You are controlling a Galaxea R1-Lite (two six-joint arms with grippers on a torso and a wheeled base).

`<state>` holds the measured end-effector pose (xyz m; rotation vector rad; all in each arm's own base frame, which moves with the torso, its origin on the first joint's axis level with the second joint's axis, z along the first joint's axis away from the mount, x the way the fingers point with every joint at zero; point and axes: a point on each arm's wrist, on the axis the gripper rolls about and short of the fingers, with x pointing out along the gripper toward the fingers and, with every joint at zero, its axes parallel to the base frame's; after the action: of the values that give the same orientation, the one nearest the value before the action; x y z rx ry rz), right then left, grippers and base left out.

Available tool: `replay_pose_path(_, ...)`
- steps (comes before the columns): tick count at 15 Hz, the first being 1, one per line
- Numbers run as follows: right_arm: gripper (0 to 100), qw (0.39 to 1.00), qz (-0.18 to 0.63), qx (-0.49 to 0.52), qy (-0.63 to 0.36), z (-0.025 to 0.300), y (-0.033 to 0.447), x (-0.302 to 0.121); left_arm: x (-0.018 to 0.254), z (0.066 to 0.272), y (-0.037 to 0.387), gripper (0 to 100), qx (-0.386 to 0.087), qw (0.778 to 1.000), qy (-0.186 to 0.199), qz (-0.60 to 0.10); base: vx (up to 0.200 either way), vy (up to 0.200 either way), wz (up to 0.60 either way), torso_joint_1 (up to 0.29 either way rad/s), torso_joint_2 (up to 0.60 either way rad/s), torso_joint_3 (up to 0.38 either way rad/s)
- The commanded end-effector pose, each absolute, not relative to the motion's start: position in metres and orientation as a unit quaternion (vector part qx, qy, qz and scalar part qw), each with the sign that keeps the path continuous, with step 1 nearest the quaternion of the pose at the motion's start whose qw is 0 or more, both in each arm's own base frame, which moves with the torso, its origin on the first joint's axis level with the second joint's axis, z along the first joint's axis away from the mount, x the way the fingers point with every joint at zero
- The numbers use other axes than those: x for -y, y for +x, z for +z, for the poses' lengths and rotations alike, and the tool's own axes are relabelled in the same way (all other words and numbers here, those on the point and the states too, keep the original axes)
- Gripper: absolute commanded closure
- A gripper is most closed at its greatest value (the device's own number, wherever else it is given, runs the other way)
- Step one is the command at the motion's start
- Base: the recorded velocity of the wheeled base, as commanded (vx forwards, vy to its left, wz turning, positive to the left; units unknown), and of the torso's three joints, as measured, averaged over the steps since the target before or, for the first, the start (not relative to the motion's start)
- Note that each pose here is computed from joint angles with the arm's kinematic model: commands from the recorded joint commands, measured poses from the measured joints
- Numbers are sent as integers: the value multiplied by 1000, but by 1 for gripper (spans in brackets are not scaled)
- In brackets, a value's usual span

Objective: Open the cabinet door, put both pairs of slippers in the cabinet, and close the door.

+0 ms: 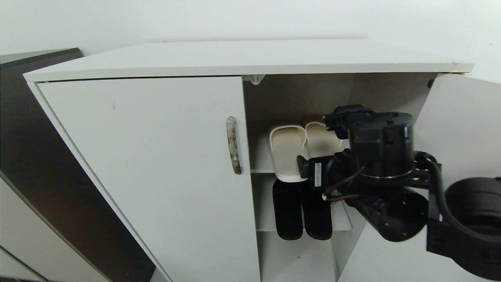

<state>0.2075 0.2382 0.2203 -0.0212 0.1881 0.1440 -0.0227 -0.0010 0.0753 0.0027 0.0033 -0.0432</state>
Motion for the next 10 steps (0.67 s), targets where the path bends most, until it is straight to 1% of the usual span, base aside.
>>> replay_pose_path(1, 0, 991, 102, -83, -1, 229, 175, -221, 1, 75, -23, 100, -2, 1000, 2, -21, 0, 0, 0, 0, 0, 0)
replay_pose_path(2, 100, 991, 109, -84, -2, 230, 172, -220, 1, 75, -23, 100, -1, 1000, 2, -21, 0, 0, 0, 0, 0, 0)
replay_pose_path(10, 100, 990, 111, -90, -10, 224, 175, -225, 1, 75, -23, 100, -2, 1000, 2, -21, 0, 0, 0, 0, 0, 0)
